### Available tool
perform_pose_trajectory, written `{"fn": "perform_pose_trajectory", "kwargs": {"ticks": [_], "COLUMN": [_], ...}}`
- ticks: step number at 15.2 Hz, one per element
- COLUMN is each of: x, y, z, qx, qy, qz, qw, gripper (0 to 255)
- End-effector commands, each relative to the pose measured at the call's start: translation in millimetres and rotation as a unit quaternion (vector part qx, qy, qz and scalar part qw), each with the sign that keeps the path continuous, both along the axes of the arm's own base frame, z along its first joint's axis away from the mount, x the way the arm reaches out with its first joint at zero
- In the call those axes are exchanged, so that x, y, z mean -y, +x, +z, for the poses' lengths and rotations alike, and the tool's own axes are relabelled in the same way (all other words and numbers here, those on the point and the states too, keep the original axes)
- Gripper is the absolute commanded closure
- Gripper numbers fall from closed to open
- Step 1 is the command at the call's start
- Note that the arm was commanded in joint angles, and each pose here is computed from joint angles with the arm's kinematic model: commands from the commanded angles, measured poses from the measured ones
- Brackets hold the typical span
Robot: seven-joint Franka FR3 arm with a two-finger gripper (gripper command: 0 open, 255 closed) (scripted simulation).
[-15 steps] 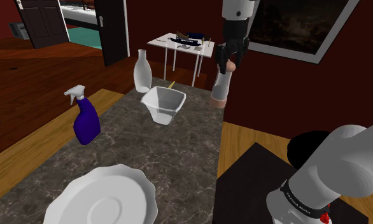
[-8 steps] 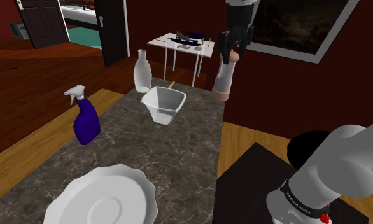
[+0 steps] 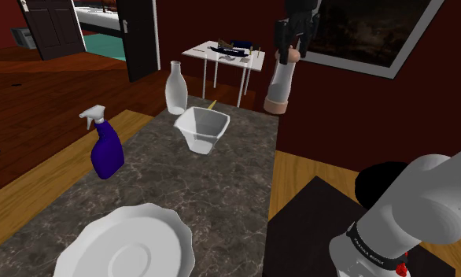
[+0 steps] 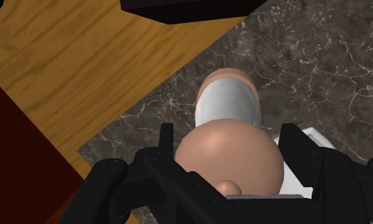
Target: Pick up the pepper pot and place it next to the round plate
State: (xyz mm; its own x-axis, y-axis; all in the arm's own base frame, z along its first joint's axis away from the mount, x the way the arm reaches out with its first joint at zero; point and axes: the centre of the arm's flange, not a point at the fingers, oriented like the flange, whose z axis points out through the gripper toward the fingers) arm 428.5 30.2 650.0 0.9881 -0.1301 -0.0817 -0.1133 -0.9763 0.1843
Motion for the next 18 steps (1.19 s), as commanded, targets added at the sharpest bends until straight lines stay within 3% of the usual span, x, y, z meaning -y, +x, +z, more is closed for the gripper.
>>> {"fn": "perform_pose_trajectory", "kwargs": {"ticks": [1,18], "x": [-10.7,-192.4], "y": [-8.3,-139.9], "z": [4.8,5.7], "qx": [0.0,0.0], "qy": [0.0,0.0], "qz": [0.0,0.0], "qw": [1.0,1.0], "gripper": [255,255]}}
